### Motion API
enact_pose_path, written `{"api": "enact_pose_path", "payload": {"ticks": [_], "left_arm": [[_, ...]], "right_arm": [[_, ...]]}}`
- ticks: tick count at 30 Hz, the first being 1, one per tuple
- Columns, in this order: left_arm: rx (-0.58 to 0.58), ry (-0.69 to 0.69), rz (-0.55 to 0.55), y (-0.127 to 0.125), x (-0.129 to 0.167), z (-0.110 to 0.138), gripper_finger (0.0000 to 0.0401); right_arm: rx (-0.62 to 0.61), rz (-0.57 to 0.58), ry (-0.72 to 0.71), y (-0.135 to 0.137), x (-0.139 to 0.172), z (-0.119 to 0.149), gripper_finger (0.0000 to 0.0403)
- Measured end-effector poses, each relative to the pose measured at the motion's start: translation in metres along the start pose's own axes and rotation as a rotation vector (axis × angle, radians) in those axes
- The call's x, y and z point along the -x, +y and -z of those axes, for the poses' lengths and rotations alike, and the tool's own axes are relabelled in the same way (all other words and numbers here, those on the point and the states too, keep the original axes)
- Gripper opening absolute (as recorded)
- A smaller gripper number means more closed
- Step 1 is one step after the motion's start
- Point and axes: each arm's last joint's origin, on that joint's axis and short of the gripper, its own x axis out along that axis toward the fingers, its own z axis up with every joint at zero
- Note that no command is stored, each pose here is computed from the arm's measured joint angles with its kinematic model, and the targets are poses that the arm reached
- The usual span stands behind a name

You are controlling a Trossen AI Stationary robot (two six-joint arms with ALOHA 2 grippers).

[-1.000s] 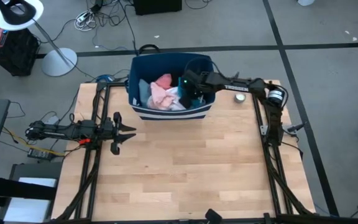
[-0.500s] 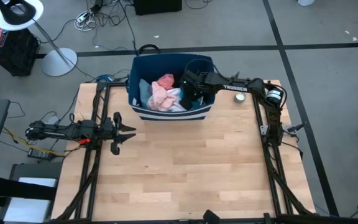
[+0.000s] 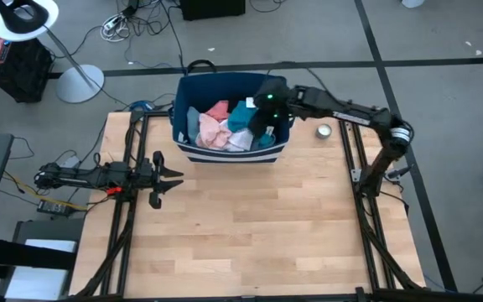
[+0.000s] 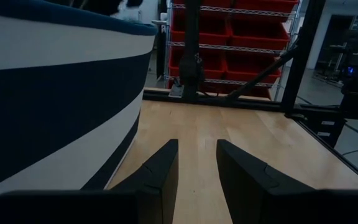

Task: Sort clothes
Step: Return to Home Position

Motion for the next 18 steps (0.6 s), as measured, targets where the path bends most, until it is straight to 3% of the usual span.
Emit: {"api": "enact_pose_path", "payload": {"ticks": [10, 18], "left_arm": [[0.0, 0.0, 0.002, 0.0, 0.0, 0.0, 0.0115], [0.0, 0.001, 0.004, 0.0, 0.0, 0.0, 0.0115]], "right_arm": [[0.01, -0.072, -0.126, 0.011, 0.071, 0.0, 0.015], [0.038, -0.073, -0.041, 0.012, 0.099, 0.016, 0.0149]]}}
